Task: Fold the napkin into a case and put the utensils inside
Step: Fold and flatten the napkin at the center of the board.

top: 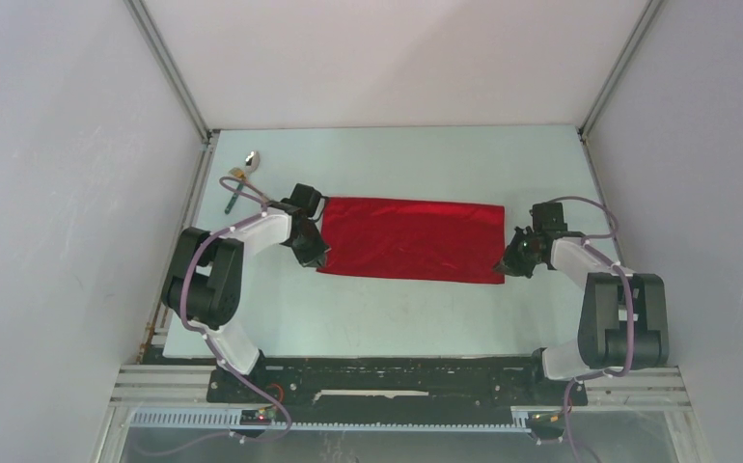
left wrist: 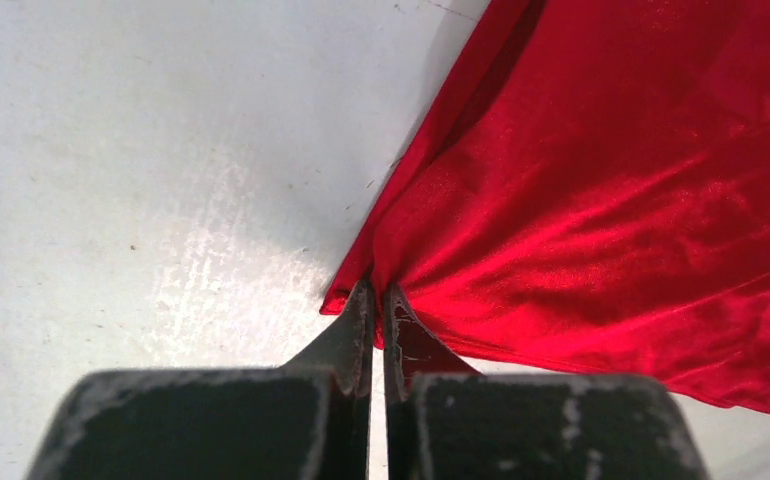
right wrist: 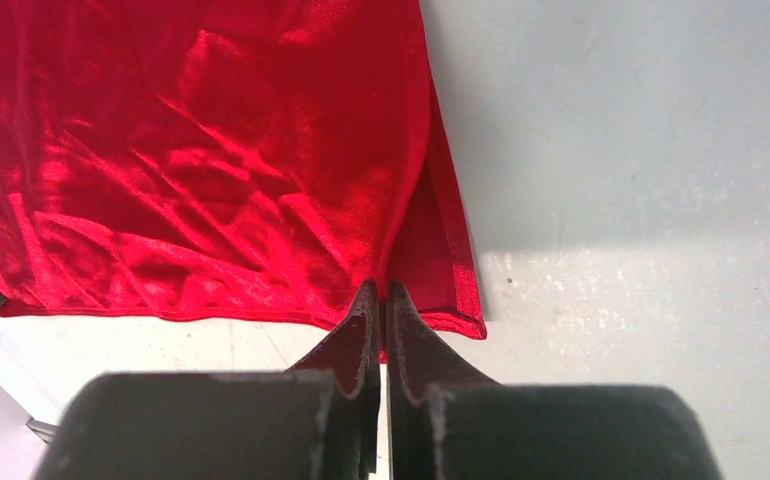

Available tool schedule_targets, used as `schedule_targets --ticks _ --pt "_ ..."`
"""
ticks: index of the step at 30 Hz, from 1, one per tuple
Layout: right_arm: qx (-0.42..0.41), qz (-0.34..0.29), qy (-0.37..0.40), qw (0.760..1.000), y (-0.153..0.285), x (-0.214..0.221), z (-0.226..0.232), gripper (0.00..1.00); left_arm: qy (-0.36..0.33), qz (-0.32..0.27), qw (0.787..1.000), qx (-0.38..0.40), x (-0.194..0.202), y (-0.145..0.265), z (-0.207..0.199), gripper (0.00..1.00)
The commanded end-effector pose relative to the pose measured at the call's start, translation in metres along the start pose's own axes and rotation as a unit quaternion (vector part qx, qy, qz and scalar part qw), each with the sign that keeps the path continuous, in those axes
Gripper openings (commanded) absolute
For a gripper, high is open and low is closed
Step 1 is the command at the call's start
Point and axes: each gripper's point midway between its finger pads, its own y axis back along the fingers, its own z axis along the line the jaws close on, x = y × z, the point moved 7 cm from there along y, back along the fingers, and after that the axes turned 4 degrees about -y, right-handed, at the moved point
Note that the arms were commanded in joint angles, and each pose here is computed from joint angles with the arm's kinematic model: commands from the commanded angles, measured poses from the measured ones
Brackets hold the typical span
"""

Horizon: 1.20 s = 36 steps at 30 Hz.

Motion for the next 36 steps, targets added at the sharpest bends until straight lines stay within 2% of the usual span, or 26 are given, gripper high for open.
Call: schedule_targets --ticks 1,17,36 --pt "-0.016 -0.028 0.015 0.999 0.004 -0.008 0.004 0.0 -0.013 -0.042 0.999 0.003 -0.009 0.011 -0.001 0.0" --pt "0.002 -0.023 0.003 1.0 -0.009 -0.012 -0.006 0.0 -0.015 -0.047 0.999 -0.017 -0.015 0.001 0.0 0.0" --pt "0.005 -0.014 0.001 1.0 -0.016 -0.011 -0.009 0.0 -0.015 -0.023 0.999 -0.022 -0.009 -0.002 0.001 0.0"
